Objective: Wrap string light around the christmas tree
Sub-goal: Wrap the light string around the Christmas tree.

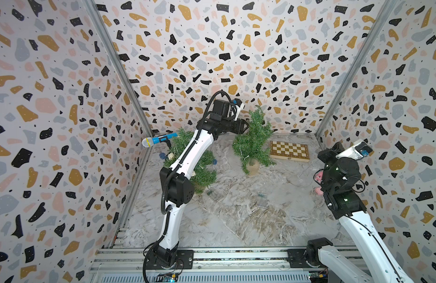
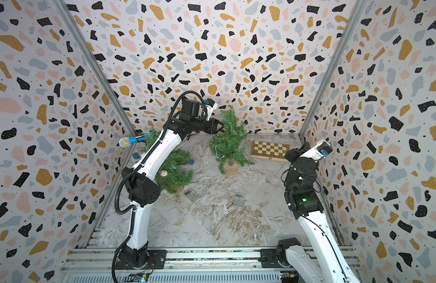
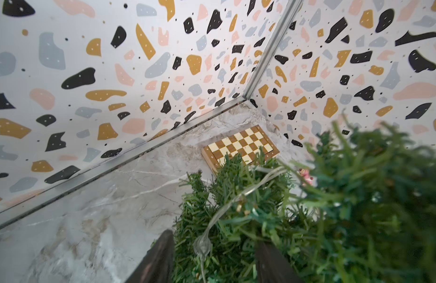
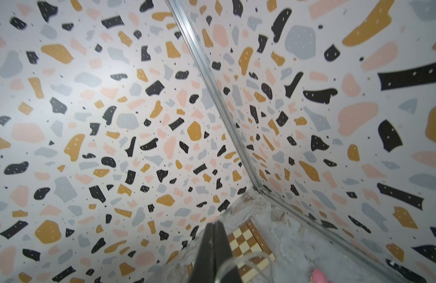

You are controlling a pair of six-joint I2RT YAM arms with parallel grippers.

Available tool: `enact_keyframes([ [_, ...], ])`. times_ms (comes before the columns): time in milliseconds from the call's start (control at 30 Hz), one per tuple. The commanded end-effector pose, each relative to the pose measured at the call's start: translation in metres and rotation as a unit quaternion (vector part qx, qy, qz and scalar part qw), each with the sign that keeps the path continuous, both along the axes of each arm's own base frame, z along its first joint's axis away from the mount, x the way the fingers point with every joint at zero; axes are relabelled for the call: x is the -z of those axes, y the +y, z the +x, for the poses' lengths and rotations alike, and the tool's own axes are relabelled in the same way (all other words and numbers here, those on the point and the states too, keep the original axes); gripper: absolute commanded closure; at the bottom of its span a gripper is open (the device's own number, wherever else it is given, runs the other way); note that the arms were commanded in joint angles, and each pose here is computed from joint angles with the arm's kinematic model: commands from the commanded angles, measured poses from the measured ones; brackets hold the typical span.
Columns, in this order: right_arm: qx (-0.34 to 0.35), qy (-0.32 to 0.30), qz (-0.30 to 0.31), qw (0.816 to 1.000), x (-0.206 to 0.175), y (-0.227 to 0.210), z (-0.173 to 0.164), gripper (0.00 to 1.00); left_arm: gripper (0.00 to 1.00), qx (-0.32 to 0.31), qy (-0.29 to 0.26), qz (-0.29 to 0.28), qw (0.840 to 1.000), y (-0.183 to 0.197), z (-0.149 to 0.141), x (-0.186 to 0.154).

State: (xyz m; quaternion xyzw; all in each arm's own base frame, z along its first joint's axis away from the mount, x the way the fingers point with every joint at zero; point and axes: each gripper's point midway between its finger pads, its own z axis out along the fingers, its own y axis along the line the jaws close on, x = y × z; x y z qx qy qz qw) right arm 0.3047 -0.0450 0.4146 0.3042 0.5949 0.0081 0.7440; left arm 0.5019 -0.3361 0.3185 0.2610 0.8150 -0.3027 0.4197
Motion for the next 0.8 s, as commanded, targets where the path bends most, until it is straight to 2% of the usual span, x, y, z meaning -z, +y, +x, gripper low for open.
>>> enact_keyframes([
  [0,0.014,-0.05,-0.008,0.999,-0.041,-0.006,-0.017,1.0,0.41,-0.026,-0.025,-0.003,0.999,0.022,-0.008,-0.031],
  [167,-0.019,-0.056,-0.002,0.998,-0.049,0.003,-0.016,1.0,0.33,-0.058,-0.026,-0.011,0.998,0.048,-0.013,-0.045],
  [467,-0.102,-0.055,-0.019,0.993,-0.066,0.029,-0.014,1.0,0.33,-0.065,-0.05,-0.015,0.997,0.065,-0.05,-0.076],
  [600,-0.14,-0.048,-0.022,0.989,-0.075,0.041,-0.017,1.0,0.34,-0.021,-0.061,-0.016,0.998,0.049,-0.093,-0.08],
  [767,-0.202,-0.041,-0.021,0.978,-0.083,0.063,-0.015,1.0,0.33,0.091,-0.054,-0.007,0.994,-0.001,-0.167,-0.061],
])
